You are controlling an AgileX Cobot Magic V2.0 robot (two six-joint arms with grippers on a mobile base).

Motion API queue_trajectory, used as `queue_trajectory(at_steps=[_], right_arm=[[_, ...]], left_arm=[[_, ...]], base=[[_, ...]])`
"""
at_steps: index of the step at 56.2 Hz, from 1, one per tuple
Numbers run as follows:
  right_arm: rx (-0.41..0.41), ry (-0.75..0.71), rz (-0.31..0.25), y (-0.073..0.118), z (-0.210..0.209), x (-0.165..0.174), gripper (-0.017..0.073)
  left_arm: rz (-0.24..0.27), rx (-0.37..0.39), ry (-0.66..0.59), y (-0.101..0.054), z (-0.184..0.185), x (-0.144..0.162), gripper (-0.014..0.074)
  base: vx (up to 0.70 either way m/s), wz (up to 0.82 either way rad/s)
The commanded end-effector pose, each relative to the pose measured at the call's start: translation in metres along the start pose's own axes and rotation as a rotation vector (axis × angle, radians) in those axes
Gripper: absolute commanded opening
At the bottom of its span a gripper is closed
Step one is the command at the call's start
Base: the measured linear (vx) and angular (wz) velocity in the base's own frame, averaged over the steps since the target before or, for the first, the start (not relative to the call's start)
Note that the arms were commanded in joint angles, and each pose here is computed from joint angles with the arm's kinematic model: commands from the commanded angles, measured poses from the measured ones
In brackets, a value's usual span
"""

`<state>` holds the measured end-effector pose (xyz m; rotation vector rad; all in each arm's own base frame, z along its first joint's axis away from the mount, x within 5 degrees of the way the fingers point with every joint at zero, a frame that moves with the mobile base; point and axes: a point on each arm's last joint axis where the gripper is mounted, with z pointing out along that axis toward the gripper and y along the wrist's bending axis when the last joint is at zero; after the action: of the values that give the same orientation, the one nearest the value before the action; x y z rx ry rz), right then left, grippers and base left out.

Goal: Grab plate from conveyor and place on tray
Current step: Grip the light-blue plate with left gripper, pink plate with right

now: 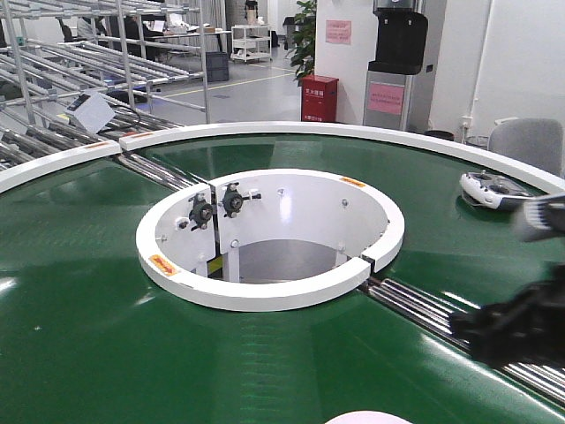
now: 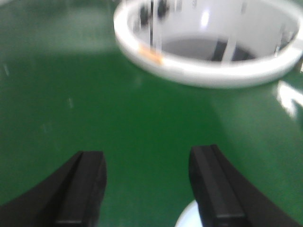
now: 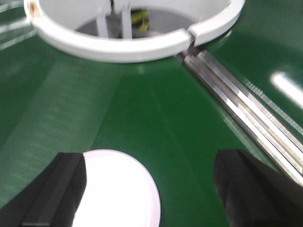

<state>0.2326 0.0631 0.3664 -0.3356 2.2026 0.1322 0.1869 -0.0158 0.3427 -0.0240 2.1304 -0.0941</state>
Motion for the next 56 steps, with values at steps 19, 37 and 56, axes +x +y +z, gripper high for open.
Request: queue_trajectory(at_steps=[19,37,56], right_arm=[[0.019,0.436,0.043,0.000,0.132,0.030,0.0582],[0.035,0.547,0.040,-0.001,0.164,0.050,0.0581],[0.077,0.602,0.045,-0.005,0.175,0.060,0.0581]], left_arm=[[-0.015,0.114,0.413,-0.015,0.103,0.032,0.0501],[0.052,0.157,0.593,-0.030,0.144,0.064,0.0482],[0.072,0.148,0.627,-0.029,0.153,0.072,0.0482]], base=[[0.00,0.00],[0.00,0.00],[0.00,0.00]])
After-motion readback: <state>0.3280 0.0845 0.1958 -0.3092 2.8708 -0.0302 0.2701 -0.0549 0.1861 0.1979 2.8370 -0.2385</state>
